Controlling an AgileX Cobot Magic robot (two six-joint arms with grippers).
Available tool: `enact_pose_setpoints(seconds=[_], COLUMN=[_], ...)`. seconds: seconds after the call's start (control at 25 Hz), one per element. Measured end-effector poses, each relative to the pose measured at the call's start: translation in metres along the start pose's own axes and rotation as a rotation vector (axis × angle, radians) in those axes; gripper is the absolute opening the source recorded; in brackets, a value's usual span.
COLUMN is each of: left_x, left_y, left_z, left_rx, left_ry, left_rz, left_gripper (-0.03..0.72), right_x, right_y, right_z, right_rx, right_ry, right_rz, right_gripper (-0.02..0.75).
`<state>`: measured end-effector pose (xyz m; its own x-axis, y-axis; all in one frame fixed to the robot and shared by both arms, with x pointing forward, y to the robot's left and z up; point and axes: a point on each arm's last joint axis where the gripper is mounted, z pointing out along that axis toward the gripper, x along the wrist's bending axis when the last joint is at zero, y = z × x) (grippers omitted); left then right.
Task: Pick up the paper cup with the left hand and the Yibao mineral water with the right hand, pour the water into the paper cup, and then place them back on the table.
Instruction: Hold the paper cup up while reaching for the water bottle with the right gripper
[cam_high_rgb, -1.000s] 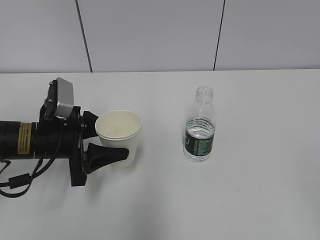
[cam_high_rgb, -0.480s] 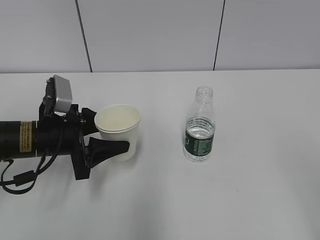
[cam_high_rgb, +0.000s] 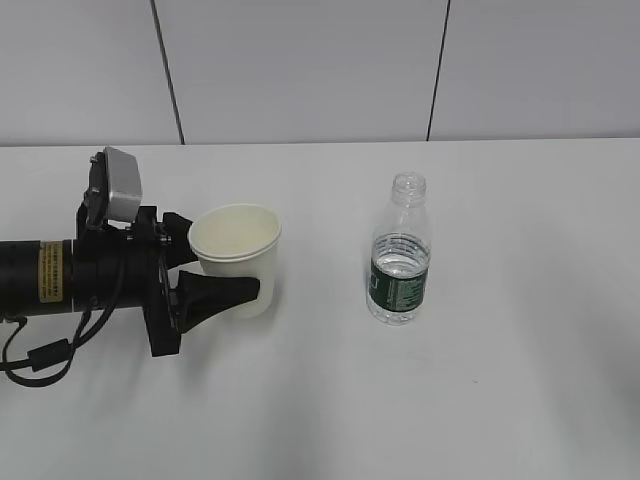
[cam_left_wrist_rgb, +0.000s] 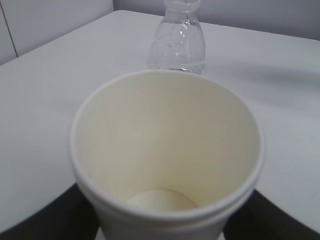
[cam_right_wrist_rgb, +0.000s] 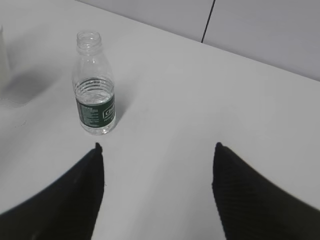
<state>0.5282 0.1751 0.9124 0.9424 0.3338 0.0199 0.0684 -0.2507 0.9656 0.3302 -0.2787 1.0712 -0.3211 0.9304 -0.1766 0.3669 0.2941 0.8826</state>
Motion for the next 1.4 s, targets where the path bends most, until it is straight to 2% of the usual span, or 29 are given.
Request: enact_pose_setpoints(seconds=[0.12,0.48,0.8,0.96,1.24,1.4], left_x=[0.000,0.000,0.000,0.000,0.000,0.000], left_y=[0.000,0.000,0.000,0.000,0.000,0.000], left_z=[0.000,0.000,0.000,0.000,0.000,0.000], left_rx=[0.000,-0.001,-0.001,-0.001,-0.001,-0.001], left_ry=[0.000,0.000,0.000,0.000,0.000,0.000], left_rz=[0.001,0.000,0.000,0.000,0.000,0.000], left_gripper=[0.429,0.429,0.429,0.429,0.429,0.429], right_x=[-0.002,-0.001,-0.006,-0.006,-0.002,0.004], right_y=[0.002,0.014,0.017,0.011,-0.010,-0.023], right_z=[0.015,0.055,0.099,0.120,0.152,0.168], right_rx=[-0.012,-0.080,-0.137,-0.126,-0.031,0.005], right_ry=[0.021,0.163,0.222,0.270,0.361,0.441], right_rz=[0.001,-0.003,0.031,0.033,0.000,-0.024], right_gripper=[0.531,0.531,0.531,0.531,0.531,0.531])
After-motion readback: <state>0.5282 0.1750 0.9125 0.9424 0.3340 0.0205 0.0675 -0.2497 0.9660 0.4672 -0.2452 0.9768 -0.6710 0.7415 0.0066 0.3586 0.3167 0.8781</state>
